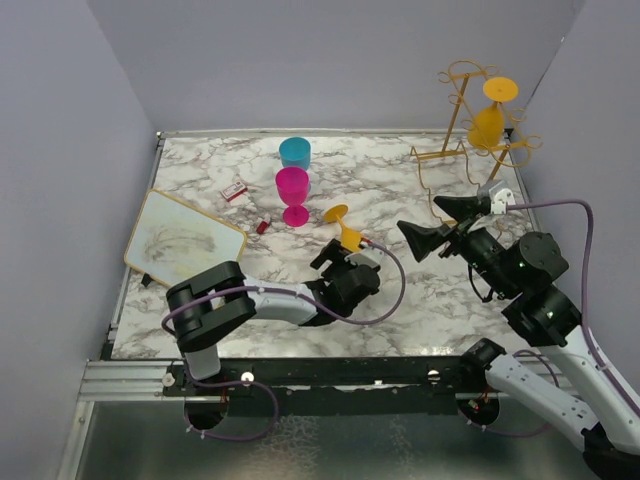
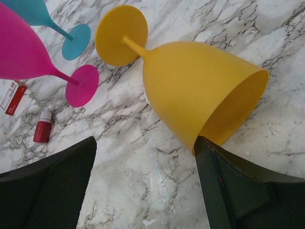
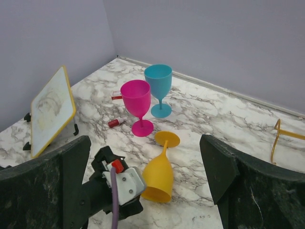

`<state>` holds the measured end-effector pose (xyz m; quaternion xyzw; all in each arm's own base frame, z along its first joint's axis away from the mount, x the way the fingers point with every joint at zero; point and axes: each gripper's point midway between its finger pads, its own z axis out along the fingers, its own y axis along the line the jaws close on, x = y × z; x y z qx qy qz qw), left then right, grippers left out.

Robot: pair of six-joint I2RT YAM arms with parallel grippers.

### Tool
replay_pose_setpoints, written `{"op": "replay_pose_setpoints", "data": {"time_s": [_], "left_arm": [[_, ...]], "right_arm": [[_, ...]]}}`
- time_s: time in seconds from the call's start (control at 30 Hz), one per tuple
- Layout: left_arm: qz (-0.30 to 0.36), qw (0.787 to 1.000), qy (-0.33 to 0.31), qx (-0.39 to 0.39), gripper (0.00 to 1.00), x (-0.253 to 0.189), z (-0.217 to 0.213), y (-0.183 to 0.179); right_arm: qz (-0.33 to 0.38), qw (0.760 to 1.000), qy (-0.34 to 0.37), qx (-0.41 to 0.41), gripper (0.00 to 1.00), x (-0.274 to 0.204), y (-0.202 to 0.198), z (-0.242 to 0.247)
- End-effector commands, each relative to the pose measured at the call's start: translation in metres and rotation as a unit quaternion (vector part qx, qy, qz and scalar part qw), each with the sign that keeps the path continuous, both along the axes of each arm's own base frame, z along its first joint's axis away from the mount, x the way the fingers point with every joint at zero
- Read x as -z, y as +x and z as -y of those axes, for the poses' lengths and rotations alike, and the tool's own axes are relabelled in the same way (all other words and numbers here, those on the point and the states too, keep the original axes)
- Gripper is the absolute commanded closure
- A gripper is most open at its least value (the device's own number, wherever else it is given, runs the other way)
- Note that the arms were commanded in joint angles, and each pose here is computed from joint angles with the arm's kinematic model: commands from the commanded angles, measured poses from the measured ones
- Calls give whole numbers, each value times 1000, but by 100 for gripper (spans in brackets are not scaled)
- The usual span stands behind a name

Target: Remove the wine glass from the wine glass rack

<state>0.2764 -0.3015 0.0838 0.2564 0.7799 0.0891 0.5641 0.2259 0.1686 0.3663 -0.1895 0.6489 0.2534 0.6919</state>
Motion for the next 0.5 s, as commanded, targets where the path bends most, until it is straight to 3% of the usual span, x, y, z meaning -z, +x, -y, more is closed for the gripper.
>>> {"op": "replay_pose_setpoints", "data": {"time_s": [0.0, 0.13, 0.33, 0.47], "left_arm": [[34, 999, 5, -31, 17, -5, 7, 25], [35, 999, -7, -28, 38, -8, 18, 39], [27, 999, -34, 3, 58, -21, 34, 38], [16, 999, -45, -1, 78, -31, 31, 35]], "right_arm": [[6, 1000, 4, 14, 0, -2, -2, 7], [9, 1000, 9, 21, 0, -9, -5, 12], [23, 999, 22, 33, 0, -19, -12, 22], [22, 999, 21, 41, 0, -19, -12, 27]]}}
